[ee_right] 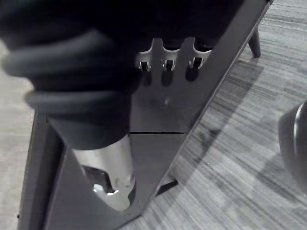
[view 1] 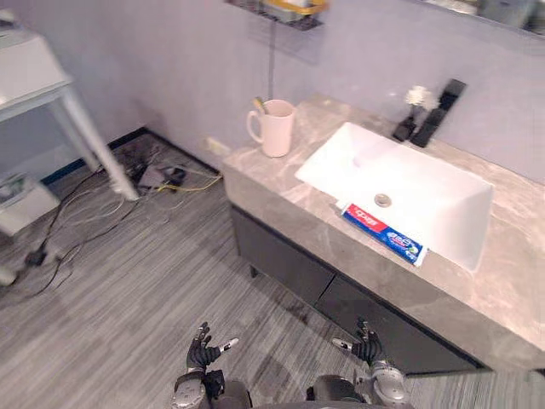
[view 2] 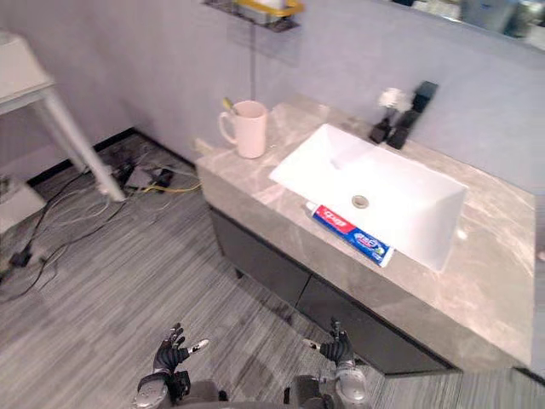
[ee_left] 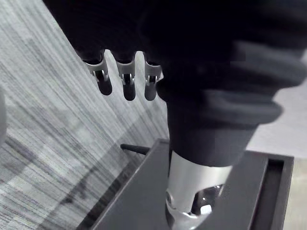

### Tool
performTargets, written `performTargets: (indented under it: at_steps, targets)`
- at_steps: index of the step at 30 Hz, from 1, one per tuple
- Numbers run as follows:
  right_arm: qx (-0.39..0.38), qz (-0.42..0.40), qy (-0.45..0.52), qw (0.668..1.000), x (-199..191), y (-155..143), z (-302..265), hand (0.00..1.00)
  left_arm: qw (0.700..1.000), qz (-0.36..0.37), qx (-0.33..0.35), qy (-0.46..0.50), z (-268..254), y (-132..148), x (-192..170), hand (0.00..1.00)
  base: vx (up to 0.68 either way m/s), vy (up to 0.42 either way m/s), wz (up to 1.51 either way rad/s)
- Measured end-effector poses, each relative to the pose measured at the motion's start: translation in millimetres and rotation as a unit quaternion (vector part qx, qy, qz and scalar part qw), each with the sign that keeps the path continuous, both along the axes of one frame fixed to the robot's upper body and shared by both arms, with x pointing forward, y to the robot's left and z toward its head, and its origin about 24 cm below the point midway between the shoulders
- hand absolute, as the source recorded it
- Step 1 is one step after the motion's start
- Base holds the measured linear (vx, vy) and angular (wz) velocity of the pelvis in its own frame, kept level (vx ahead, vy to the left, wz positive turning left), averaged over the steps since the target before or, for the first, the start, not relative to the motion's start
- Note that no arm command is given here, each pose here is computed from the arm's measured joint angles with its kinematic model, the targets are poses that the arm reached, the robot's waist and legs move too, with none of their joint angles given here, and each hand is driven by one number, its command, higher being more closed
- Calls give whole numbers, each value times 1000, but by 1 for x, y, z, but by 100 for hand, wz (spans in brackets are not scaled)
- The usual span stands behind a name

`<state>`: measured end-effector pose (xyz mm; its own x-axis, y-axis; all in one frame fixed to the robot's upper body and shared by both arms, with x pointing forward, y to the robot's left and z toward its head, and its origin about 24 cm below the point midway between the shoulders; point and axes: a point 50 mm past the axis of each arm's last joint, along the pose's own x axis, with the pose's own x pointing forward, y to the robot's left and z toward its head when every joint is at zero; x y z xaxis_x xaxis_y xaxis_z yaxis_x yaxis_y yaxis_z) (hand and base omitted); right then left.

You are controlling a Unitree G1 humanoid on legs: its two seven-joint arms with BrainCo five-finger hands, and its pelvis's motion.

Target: Organize washtable

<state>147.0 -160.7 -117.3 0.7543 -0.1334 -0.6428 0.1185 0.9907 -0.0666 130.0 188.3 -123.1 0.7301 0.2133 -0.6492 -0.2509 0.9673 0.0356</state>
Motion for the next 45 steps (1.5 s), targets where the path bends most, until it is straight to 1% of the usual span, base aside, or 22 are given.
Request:
performTargets:
  at_steps: [3, 5, 6, 7, 10, 12, 16, 19, 20, 23, 26, 28, 36, 37, 43, 45]
  targets:
    - [-5, 38, 17, 999, 8, 3, -6, 0, 1000, -2, 13, 17, -4, 9, -3, 0, 139, 35, -68]
    - [-16, 42, 30, 999, 5, -3, -9, 0, 999, -3, 13, 31, -8, 10, -6, 0, 129, -23, -44]
    - [-28, 42, 33, 998, 4, -12, -9, 0, 999, -9, 9, 34, -9, 6, -7, 0, 207, -35, -41]
    - [-38, 37, 39, 998, 2, -22, -10, 0, 999, -16, 3, 40, -11, 1, -9, 0, 209, -29, -23]
    - [-44, 22, 70, 996, -16, -32, -17, 0, 999, -14, -1, 44, -13, 0, -12, 0, 189, -69, -18]
    - [-45, 21, 65, 997, -15, -32, -16, 0, 999, -11, 0, 53, -15, 1, -19, 0, 160, -10, -88]
    - [-50, 16, 53, 997, -4, -36, -13, 0, 999, 2, -5, 50, -15, 1, -19, 0, 179, 86, -112]
    - [-52, 1, 60, 997, -8, -42, -14, 0, 999, 3, -7, 53, -16, 0, -20, 0, 169, 213, -79]
    - [-52, -4, 76, 996, -15, -42, -18, 0, 999, 9, -9, 52, -16, 0, -19, 0, 170, 212, -34]
    - [-44, -11, 85, 995, -22, -37, -21, 0, 999, 7, 0, 47, -14, 6, -13, 0, 201, 176, -1]
    - [-45, -41, 98, 993, -31, -44, -23, 0, 999, 8, 0, 49, -14, 6, -15, 0, 157, 108, -4]
    - [-43, -46, 102, 993, -34, -44, -24, 0, 999, 8, 0, 51, -15, 6, -16, 0, 111, 49, -10]
    - [-43, -58, 108, 992, -38, -49, -26, 0, 998, 6, -1, 60, -17, 4, -19, 0, 19, -41, -3]
    - [-47, -72, 121, 989, -38, -58, -28, 0, 997, 12, 8, 77, -20, 11, -26, 0, -16, -27, 4]
    - [-47, -72, 122, 989, -38, -58, -28, 0, 997, 12, 8, 78, -21, 11, -26, 0, 0, 0, 0]
    - [-40, -85, 128, 987, -42, -59, -30, 0, 997, 13, 8, 79, -21, 11, -26, 0, 0, 0, 0]
